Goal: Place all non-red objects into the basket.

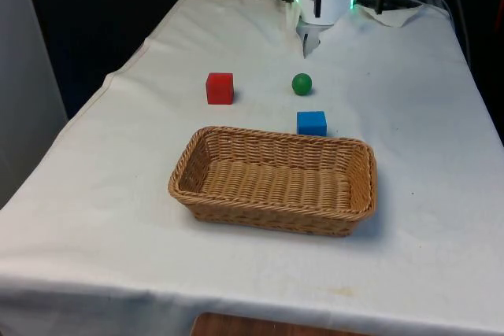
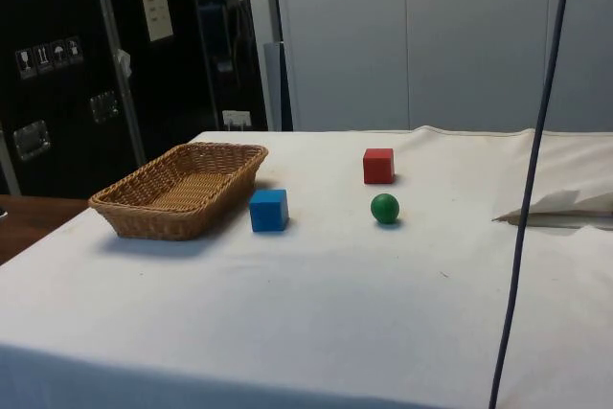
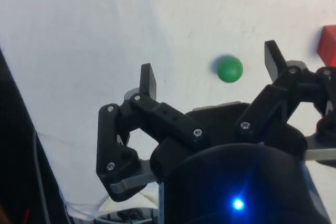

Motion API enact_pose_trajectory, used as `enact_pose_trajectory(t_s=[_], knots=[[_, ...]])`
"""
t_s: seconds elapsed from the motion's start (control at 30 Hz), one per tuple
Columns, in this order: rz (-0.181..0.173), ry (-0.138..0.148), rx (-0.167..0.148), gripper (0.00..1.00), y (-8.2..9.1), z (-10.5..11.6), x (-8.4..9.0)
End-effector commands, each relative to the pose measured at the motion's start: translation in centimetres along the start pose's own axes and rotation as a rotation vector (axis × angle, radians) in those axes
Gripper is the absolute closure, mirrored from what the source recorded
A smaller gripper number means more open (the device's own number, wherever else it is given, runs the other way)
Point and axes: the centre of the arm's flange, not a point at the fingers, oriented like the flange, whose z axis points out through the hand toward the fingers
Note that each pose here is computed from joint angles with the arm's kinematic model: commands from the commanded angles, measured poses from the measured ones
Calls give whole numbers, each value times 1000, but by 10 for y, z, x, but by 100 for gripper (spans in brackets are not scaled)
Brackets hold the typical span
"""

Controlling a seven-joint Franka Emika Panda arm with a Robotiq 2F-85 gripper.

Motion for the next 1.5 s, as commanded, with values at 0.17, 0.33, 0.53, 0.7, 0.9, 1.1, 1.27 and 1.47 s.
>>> enact_pose_trajectory(t_s=[0.17,0.33,0.53,0.7,0.9,1.1,1.27,1.47], knots=[[-12,4,-4,0,6,21,0],[-17,1,-11,0,12,41,0],[-24,5,-16,0,20,63,-1],[-26,11,-19,0,25,76,-1],[-30,19,-30,0,30,99,-2],[-32,27,-41,0,31,118,-2],[-31,28,-48,0,31,129,-2],[-30,28,-57,0,31,147,-1]])
